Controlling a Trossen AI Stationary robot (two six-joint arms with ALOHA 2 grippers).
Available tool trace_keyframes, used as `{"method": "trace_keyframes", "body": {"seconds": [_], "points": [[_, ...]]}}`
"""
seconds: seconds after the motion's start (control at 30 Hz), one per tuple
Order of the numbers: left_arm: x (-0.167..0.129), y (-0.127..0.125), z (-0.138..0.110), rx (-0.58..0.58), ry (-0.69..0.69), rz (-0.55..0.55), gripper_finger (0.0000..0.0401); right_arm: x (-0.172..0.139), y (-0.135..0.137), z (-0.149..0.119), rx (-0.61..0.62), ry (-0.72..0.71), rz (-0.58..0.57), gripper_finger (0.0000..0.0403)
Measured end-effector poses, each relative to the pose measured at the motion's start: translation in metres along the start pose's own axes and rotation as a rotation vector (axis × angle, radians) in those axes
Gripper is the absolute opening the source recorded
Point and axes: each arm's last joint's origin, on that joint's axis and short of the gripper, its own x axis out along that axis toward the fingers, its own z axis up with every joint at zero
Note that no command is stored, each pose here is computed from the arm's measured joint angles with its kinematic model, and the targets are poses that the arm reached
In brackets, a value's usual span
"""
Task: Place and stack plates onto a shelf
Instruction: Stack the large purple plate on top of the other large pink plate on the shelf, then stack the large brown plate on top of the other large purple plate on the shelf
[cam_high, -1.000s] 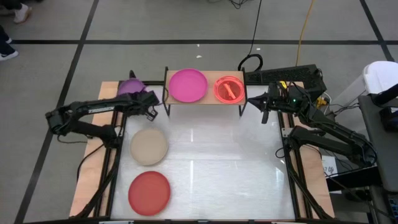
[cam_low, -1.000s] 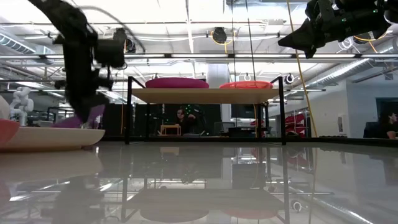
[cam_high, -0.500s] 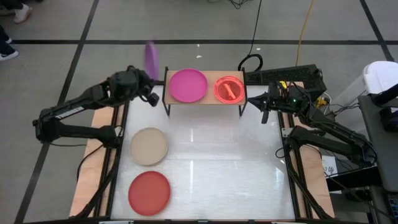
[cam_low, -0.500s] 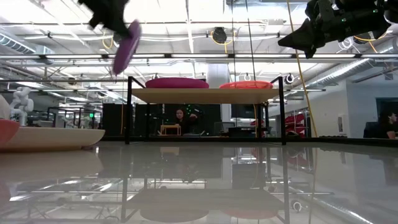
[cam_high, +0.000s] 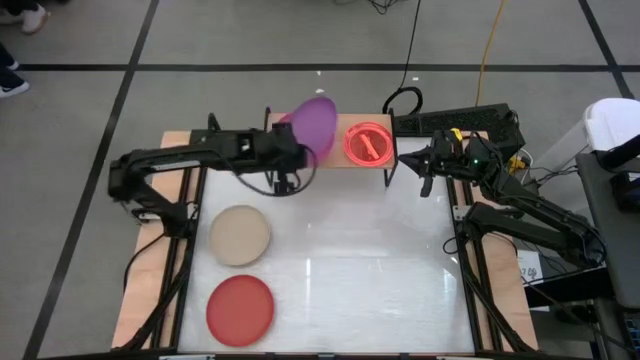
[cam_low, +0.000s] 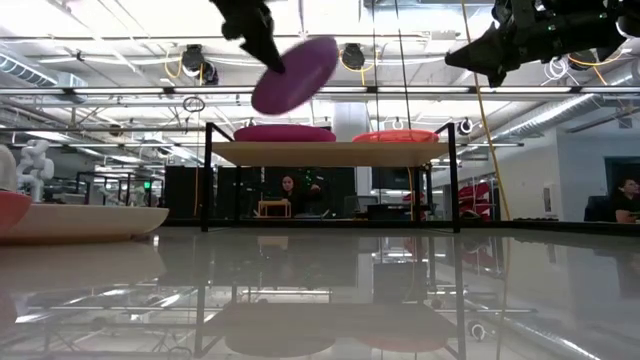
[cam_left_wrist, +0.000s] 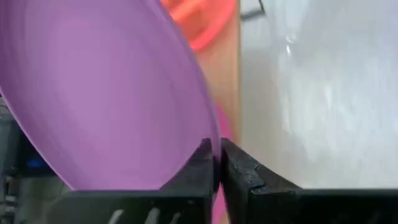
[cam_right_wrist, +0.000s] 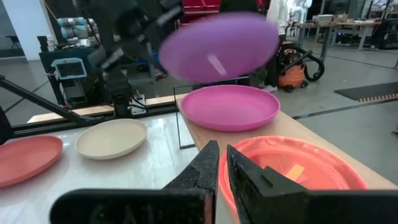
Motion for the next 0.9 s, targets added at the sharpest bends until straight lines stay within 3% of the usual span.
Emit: {"method": "trace_keyframes", "body": {"seconds": [0.2,0.47,0.9], "points": [[0.025,-0.001,-0.001,0.029,0.120,0.019,0.0040,0.000,0.000,-0.001,0.003,0.012,0.001,0.0020],[0.027,0.004,-0.011,-0.009,0.196,0.022,0.0069,0.000,0.000,-0.002,0.001,0.019,0.001,0.0020],[0.020,0.005,-0.015,-0.047,0.240,0.073,0.0198,0.000,0.000,-0.002,0.003,0.019,0.002,0.0020]]}}
